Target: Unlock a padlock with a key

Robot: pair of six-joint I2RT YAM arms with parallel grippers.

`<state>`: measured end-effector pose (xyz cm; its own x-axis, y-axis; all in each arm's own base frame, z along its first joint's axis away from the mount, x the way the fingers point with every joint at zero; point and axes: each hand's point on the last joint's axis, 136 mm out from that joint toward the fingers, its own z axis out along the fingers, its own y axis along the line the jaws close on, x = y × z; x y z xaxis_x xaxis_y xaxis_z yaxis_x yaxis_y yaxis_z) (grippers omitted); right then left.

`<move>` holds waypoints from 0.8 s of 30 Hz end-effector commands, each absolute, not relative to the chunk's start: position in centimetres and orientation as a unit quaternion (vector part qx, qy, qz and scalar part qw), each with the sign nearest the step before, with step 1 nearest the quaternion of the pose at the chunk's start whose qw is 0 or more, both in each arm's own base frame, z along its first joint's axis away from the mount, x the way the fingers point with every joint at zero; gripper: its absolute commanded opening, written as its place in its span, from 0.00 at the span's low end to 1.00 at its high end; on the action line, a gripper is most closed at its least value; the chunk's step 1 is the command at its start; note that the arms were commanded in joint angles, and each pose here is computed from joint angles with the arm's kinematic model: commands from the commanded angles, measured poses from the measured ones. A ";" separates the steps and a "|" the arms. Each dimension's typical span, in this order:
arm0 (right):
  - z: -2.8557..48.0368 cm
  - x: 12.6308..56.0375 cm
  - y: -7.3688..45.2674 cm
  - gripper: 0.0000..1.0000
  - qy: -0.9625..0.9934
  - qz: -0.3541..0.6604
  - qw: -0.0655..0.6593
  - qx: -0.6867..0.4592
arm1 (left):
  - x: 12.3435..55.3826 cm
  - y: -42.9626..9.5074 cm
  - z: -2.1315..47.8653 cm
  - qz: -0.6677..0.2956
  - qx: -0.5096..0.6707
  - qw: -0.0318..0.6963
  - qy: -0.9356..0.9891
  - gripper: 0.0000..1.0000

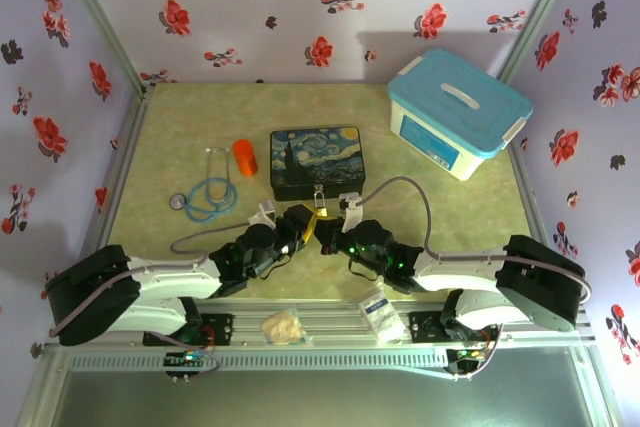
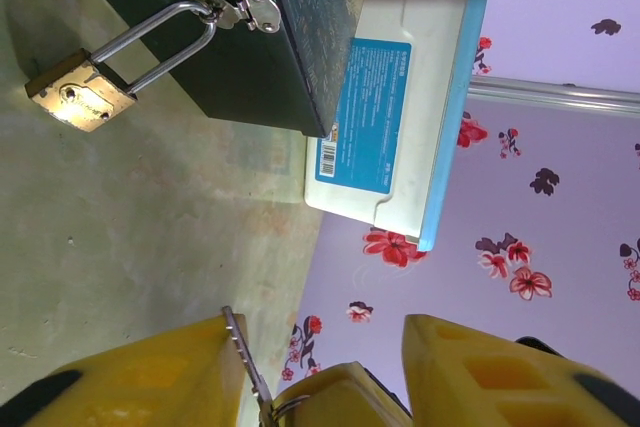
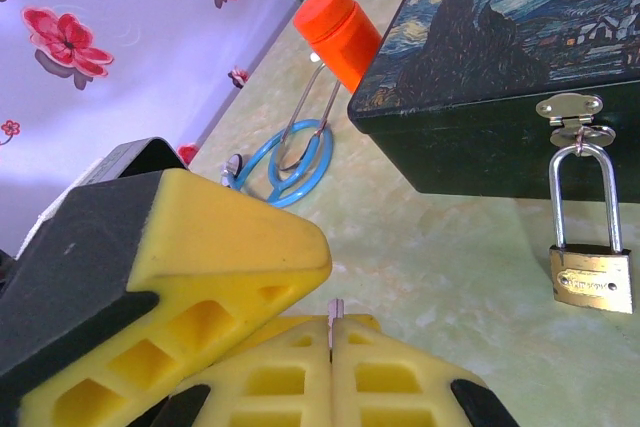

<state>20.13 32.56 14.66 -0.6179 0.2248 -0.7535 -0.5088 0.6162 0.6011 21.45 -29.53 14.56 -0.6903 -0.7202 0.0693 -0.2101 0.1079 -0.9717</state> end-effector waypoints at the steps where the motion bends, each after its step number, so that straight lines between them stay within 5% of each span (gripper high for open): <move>1: 15.1 20.1 32.3 0.00 0.785 0.432 0.436 -0.083 | 22.0 -29.0 14.2 -0.574 -0.331 0.236 0.711 0.36; 3: 15.0 20.1 32.2 0.00 0.786 0.432 0.436 -0.083 | 22.0 -29.0 14.2 -0.573 -0.330 0.236 0.712 0.33; 6: 14.9 20.0 32.0 0.00 0.787 0.429 0.435 -0.083 | 22.0 -28.9 14.0 -0.568 -0.327 0.239 0.717 0.13; 12: 14.8 19.9 31.4 0.00 0.789 0.422 0.438 -0.083 | 22.1 -28.6 13.7 -0.560 -0.328 0.242 0.721 0.01; 17: 14.9 19.9 30.9 0.00 0.788 0.430 0.432 -0.081 | 22.3 -28.6 14.2 -0.549 -0.298 0.268 0.734 0.00; 19: 15.3 20.0 30.1 0.15 0.781 0.457 0.418 -0.078 | 22.2 -28.6 14.9 -0.536 -0.266 0.291 0.747 0.00; 21: 16.0 20.5 29.3 0.50 0.774 0.491 0.391 -0.077 | 22.3 -28.8 16.9 -0.526 -0.202 0.338 0.754 0.00; 22: 16.8 20.6 28.9 0.59 0.767 0.508 0.382 -0.083 | 22.2 -28.9 17.7 -0.514 -0.163 0.360 0.761 0.00; 24: 18.4 20.5 28.4 0.65 0.752 0.534 0.372 -0.102 | 21.8 -29.4 19.5 -0.502 -0.089 0.395 0.764 0.00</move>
<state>22.25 27.87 16.34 -0.6472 0.3025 -0.6998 -0.4814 0.5496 0.6828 21.69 -29.01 16.46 -0.7175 -0.6467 -0.2588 0.0285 0.3440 -0.9385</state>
